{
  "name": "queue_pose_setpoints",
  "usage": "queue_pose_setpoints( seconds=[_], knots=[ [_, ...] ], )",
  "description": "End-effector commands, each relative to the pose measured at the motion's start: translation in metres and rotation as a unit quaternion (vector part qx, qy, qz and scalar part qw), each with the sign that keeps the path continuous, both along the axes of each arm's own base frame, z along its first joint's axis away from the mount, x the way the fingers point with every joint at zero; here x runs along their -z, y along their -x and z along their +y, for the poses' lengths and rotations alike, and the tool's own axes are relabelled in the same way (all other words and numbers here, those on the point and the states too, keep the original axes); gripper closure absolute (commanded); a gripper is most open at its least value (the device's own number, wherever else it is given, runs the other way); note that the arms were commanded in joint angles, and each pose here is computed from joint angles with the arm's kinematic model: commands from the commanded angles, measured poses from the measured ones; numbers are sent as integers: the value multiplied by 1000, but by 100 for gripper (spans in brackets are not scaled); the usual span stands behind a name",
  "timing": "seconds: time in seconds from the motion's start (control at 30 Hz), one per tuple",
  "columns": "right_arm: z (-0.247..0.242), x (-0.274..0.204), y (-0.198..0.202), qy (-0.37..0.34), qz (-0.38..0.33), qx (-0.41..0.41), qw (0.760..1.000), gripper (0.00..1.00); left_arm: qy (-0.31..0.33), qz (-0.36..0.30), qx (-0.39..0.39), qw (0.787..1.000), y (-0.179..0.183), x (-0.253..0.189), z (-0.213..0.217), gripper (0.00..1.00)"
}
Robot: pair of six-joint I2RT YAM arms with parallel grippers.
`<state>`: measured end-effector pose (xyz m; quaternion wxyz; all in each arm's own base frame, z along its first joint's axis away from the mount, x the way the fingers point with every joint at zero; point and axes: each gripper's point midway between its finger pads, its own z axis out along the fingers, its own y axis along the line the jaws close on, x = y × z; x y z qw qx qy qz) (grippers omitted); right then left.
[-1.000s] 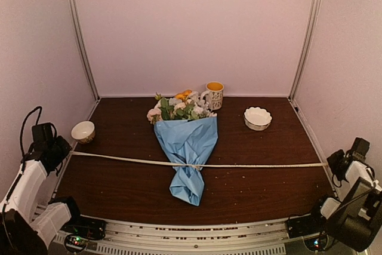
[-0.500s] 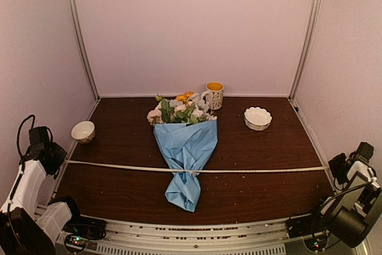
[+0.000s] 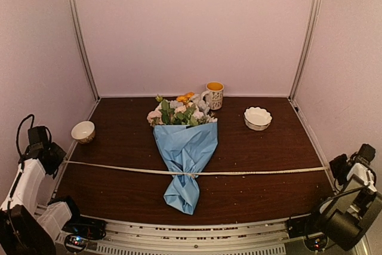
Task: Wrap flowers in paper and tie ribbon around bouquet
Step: Tie the ribbon around the folded bouquet, then pass from the right arm to the left
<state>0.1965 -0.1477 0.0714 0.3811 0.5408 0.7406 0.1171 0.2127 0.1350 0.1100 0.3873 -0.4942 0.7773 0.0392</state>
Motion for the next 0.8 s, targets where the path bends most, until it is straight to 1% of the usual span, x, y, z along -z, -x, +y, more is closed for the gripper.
queue_pose_setpoints(
  seconds=[0.0, 0.07, 0.1, 0.17, 0.23, 0.3, 0.33, 0.37, 0.4, 0.43, 0.47, 0.5, 0.53, 0.57, 0.6, 0.67, 0.7, 0.73, 0.77],
  knots=[
    [-2, -52, -36, 168, -12, -41, 985, 100, -68, -108, 121, 984, -59, -56, -36, 100],
    [30, -76, -58, 201, -39, -101, 974, 100, -61, -130, 197, 970, -72, -63, -84, 100],
    [42, -91, -66, 212, -59, -119, 968, 100, -59, -139, 234, 961, -76, -66, -108, 100],
    [74, -125, -82, 220, -109, -164, 955, 100, -52, -137, 289, 946, -79, -66, -147, 100],
    [112, -163, -95, 224, -160, -224, 935, 100, -44, -121, 342, 931, -78, -58, -182, 100],
    [154, -206, -103, 238, -200, -291, 905, 100, -39, -99, 407, 907, -77, -48, -220, 100],
    [177, -225, -104, 244, -217, -324, 888, 100, -46, -83, 441, 892, -76, -44, -236, 94],
    [200, -248, -104, 250, -239, -359, 867, 100, -61, -69, 470, 878, -75, -45, -251, 76],
    [234, -273, -97, 249, -270, -406, 837, 100, -88, -58, 499, 860, -75, -50, -263, 57],
    [250, -295, -93, 255, -293, -426, 817, 100, -120, -60, 526, 840, -74, -63, -276, 45],
    [282, -319, -80, 249, -325, -470, 782, 100, -152, -73, 556, 814, -71, -81, -295, 33],
    [306, -338, -69, 247, -349, -499, 754, 100, -180, -93, 581, 788, -70, -101, -309, 29],
    [324, -363, -59, 249, -374, -518, 728, 100, -197, -123, 609, 758, -68, -125, -327, 26],
    [345, -377, -49, 246, -391, -542, 702, 100, -206, -165, 643, 719, -64, -155, -349, 25],
    [365, -388, -39, 243, -405, -566, 676, 100, -209, -201, 684, 669, -55, -177, -373, 26],
    [401, -406, -24, 232, -427, -603, 632, 100, -202, -275, 761, 552, -25, -216, -423, 26],
    [417, -411, -19, 227, -432, -618, 616, 100, -202, -302, 788, 497, -9, -229, -446, 26],
    [432, -417, -12, 221, -439, -634, 597, 100, -203, -329, 808, 444, 7, -243, -467, 26],
    [446, -421, -6, 215, -445, -649, 579, 100, -195, -352, 824, 400, 21, -253, -486, 24]
  ],
)
